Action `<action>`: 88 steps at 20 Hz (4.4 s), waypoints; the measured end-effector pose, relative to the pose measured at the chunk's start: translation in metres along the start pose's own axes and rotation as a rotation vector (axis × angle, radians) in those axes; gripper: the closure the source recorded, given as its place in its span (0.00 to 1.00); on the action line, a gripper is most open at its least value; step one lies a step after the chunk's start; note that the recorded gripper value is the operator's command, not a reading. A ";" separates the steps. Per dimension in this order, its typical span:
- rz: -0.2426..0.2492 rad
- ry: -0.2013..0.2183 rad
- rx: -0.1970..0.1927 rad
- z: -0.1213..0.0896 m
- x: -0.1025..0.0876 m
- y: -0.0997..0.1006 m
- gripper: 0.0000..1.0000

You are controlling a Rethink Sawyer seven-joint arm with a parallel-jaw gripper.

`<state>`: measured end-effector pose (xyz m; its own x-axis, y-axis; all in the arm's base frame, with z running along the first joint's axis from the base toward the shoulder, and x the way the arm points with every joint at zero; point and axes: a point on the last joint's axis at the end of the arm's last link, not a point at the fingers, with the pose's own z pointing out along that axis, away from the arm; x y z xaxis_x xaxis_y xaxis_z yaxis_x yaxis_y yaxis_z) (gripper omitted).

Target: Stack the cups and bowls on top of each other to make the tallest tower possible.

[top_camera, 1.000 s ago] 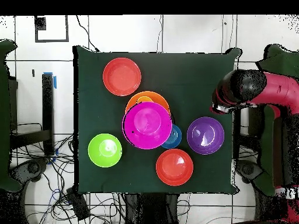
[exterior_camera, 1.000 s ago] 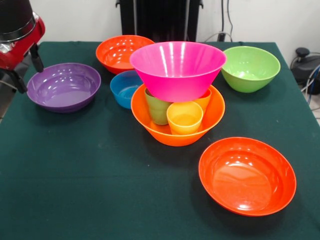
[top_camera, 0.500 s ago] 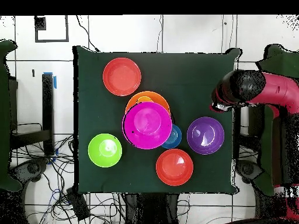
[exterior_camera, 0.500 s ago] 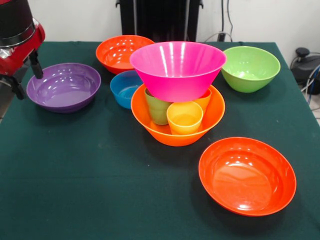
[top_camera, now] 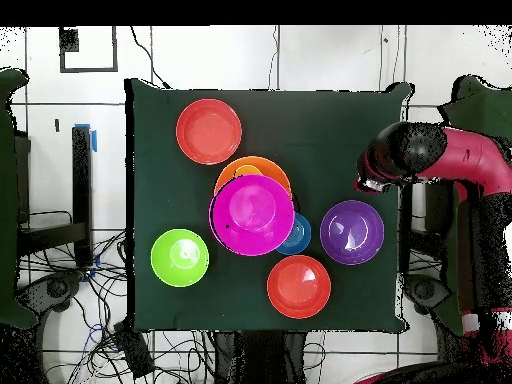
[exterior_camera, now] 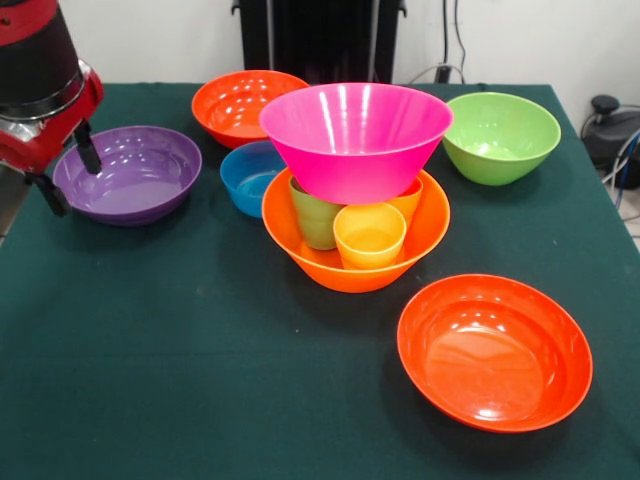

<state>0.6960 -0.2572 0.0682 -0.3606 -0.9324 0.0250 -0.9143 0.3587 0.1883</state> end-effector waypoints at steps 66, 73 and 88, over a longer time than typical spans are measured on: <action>-0.018 -0.032 -0.049 0.047 -0.028 -0.002 0.00; -0.019 -0.029 -0.048 0.048 -0.028 -0.002 0.00; -0.013 -0.030 -0.051 0.049 -0.022 -0.001 0.00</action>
<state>0.6956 -0.2351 0.0197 -0.3546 -0.9350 -0.0066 -0.9087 0.3430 0.2379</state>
